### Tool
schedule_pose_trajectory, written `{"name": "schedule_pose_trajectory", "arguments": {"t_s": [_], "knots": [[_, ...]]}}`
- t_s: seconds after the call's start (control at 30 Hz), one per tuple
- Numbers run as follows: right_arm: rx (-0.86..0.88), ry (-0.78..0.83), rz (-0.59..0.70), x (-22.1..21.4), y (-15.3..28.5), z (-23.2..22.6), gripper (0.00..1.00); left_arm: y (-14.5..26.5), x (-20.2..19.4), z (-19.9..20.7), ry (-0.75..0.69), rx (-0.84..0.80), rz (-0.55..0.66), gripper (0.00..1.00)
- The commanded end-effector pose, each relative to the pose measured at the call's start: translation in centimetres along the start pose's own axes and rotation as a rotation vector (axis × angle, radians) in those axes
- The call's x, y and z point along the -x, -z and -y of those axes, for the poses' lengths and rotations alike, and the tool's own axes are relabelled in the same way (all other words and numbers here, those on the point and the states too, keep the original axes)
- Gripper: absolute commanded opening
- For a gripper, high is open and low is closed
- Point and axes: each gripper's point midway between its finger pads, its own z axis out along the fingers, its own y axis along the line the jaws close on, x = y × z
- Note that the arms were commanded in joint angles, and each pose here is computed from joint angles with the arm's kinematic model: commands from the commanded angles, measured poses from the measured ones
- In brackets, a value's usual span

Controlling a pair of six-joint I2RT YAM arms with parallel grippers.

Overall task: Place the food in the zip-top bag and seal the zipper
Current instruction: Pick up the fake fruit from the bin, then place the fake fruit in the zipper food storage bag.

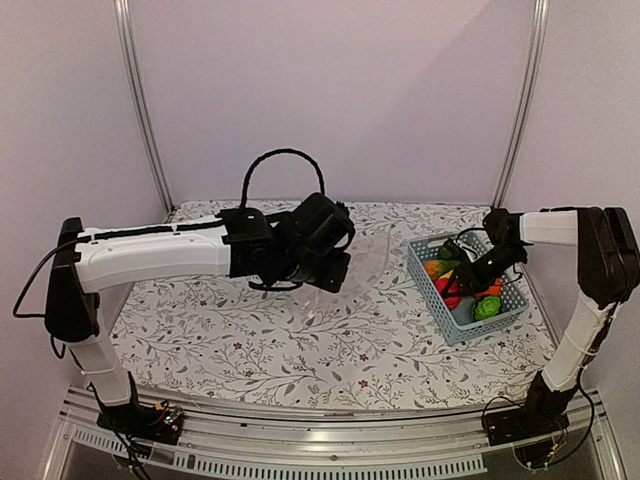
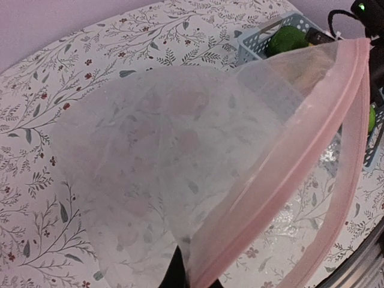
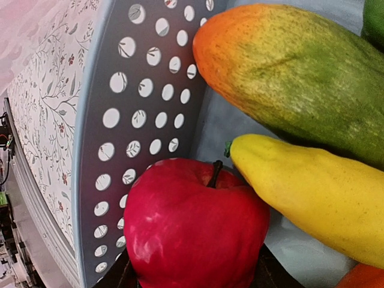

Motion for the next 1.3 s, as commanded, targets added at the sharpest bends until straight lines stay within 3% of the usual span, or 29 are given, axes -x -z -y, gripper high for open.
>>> {"name": "schedule_pose_trajectory", "arguments": {"t_s": [0.0,0.23,0.43,0.67,0.8,1.0,1.27], "knots": [[0.018,0.009,0.015,0.3,1.0,-1.0,0.42,-0.8,0.5,0.9,0.027,-0.015,0.012,0.00],[-0.049,0.158,0.167,2.9,7.8,-4.9,0.39,-1.5,0.7,1.4,0.089,-0.052,0.015,0.00],[0.098,0.353,0.360,5.5,13.9,-13.6,0.38,-2.0,1.8,2.0,0.133,-0.095,0.037,0.00],[0.301,0.621,0.461,6.4,18.0,-24.8,0.39,-1.9,4.4,2.5,0.201,-0.159,0.079,0.00],[0.374,0.705,0.460,6.9,17.9,-28.5,0.40,-1.3,6.0,3.0,0.228,-0.195,0.112,0.00],[0.361,0.695,0.447,9.2,16.0,-29.0,0.42,0.2,7.6,4.5,0.279,-0.294,0.134,0.00],[0.118,0.598,0.413,12.1,12.7,-25.0,0.45,2.0,8.4,4.2,0.349,-0.347,0.185,0.00]]}}
